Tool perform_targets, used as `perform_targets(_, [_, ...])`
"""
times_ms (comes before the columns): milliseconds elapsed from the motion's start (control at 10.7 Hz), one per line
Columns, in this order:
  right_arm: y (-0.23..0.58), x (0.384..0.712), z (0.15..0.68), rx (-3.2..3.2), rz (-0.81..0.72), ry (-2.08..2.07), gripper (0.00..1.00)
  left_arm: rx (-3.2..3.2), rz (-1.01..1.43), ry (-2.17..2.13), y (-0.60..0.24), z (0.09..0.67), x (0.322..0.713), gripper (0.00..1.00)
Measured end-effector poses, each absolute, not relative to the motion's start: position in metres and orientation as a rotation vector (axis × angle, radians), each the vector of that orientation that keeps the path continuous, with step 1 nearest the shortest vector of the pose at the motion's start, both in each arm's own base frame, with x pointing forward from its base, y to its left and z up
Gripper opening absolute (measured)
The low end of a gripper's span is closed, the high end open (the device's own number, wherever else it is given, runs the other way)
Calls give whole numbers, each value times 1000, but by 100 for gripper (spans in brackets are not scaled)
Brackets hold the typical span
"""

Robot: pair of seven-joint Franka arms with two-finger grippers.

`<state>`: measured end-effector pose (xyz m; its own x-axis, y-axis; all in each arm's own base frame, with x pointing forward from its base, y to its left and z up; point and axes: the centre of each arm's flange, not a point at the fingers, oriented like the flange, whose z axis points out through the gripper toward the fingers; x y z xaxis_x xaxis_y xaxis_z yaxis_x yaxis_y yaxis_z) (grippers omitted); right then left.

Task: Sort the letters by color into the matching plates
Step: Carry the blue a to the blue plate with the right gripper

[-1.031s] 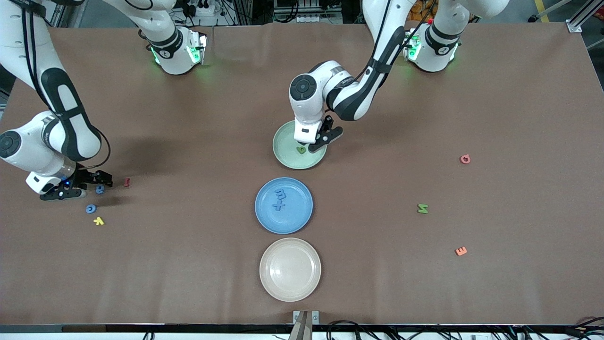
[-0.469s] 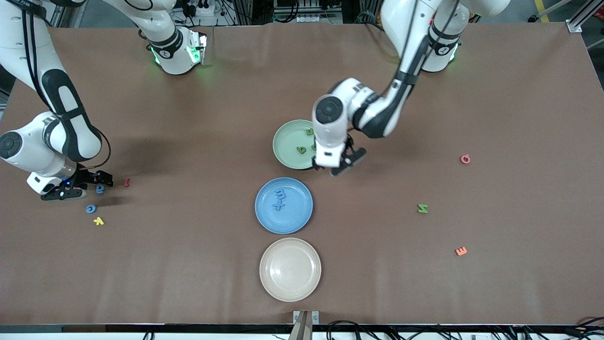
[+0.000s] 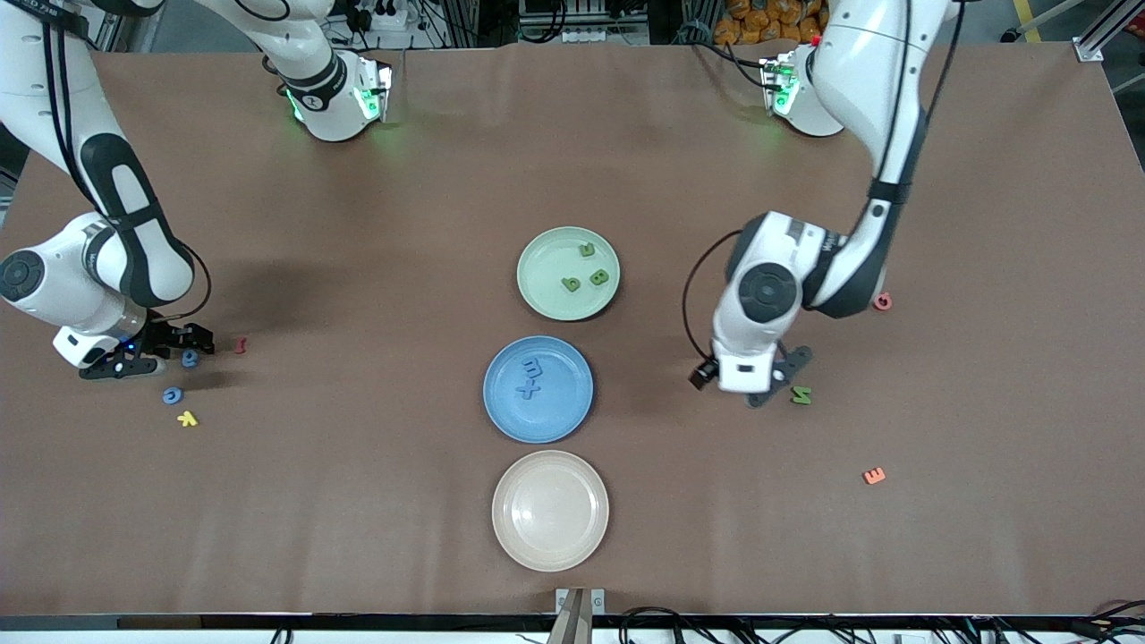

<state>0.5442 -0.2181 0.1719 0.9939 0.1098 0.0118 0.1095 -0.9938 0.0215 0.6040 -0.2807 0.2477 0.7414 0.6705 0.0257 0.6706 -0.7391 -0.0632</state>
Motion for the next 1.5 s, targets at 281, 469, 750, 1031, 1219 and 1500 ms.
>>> perform_targets(281, [-218,546,174,3114,29,173,42,-2715,-13,-1447,-228,244,634,100])
perform_targets(469, [-216,546,175,3115,32,177,36,-2575,-42,-1717,-214,249,649,100])
perform_targets(750, [-216,547,175,3113,37,179,26,-2417,-90,-1995,-194,252,667,100])
perform_targets(1031, [-213,558,180,3100,77,196,26,-2336,-109,-2112,-177,240,675,100])
perform_targets(1219, [-197,580,196,3103,100,250,26,-2328,-127,-2042,-168,220,670,100])
perform_targets(1500, [-153,615,232,3155,35,229,26,-2381,-114,-1875,-156,183,655,100])
